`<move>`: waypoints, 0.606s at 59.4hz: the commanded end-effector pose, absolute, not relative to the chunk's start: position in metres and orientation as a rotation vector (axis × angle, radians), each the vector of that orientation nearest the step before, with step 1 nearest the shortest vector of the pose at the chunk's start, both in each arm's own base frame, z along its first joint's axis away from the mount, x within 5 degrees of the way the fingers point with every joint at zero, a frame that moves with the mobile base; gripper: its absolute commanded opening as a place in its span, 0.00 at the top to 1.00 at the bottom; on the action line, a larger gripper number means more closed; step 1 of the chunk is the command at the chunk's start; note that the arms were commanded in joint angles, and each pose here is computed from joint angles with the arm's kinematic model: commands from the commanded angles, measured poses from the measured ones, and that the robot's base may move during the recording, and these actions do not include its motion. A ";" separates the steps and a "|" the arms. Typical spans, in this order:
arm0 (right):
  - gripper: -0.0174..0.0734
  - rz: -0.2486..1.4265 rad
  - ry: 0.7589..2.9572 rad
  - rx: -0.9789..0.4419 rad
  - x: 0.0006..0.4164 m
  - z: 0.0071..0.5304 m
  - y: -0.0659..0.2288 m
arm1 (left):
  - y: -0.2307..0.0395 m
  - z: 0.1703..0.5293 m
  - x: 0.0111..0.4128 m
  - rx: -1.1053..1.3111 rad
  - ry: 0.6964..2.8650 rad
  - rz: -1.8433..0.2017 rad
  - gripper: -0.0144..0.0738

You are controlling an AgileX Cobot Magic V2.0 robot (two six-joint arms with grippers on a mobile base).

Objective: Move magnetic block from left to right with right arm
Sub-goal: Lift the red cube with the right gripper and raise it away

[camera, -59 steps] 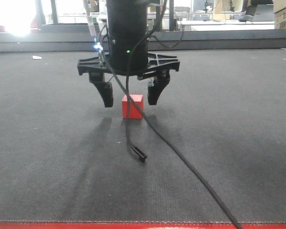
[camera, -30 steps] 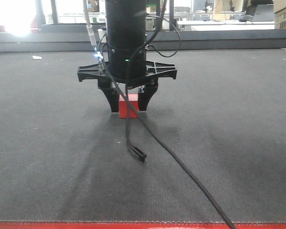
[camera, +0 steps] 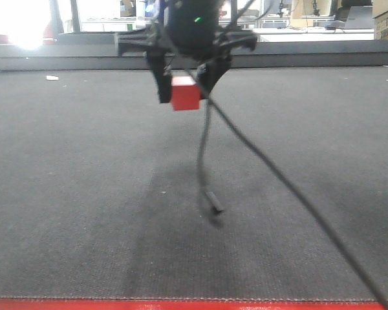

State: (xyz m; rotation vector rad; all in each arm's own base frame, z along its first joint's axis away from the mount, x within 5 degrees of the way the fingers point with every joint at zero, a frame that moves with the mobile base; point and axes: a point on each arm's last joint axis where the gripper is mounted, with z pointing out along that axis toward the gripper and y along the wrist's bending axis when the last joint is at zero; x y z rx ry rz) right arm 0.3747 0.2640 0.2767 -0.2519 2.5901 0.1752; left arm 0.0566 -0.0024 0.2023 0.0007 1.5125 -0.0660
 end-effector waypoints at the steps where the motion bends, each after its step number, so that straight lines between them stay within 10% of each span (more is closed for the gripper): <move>1: 0.65 0.232 2.441 -0.286 0.364 0.323 0.241 | -0.003 0.208 0.055 0.001 1.416 -0.080 0.97; 36: 0.65 0.163 2.303 -0.119 0.267 0.318 0.088 | -0.003 0.208 0.055 0.001 1.416 -0.080 0.97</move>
